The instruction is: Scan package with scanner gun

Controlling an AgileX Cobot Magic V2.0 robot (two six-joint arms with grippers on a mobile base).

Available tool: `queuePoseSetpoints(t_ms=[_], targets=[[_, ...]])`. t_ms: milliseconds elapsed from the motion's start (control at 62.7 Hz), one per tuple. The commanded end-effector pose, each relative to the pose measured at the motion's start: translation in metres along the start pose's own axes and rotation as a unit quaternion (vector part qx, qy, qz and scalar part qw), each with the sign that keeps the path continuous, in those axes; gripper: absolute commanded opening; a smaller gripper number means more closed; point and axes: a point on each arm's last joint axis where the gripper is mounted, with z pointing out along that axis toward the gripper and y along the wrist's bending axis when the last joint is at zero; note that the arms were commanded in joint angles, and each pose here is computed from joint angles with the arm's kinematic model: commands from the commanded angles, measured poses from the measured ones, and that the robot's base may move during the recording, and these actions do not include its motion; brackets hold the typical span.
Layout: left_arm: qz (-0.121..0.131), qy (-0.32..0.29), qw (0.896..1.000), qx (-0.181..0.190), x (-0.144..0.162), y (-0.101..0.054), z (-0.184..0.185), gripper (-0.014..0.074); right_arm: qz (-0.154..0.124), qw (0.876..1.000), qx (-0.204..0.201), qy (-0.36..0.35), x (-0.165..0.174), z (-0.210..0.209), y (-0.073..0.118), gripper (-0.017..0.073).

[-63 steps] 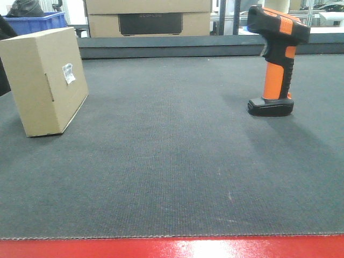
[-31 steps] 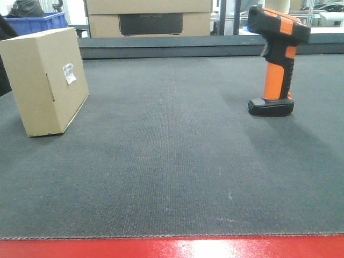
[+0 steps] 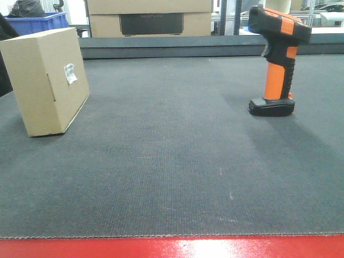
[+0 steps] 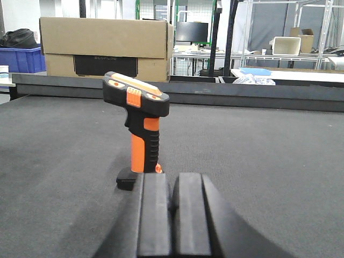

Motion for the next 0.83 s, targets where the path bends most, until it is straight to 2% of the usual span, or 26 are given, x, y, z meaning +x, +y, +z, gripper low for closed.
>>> queuePoseSetpoints(t_ms=[0, 814], targets=[[0.006, -0.018, 1.000, -0.009, -0.0036, 0.0009, -0.0006, -0.0111, 0.000, 1.000, 0.004, -0.010, -0.0020, -0.0001, -0.0005, -0.0169], [0.005, -0.018, 1.000, -0.009, -0.0036, 0.0009, -0.0006, -0.0111, 0.000, 1.000, 0.004, -0.010, -0.0020, -0.0001, -0.0005, -0.0169]])
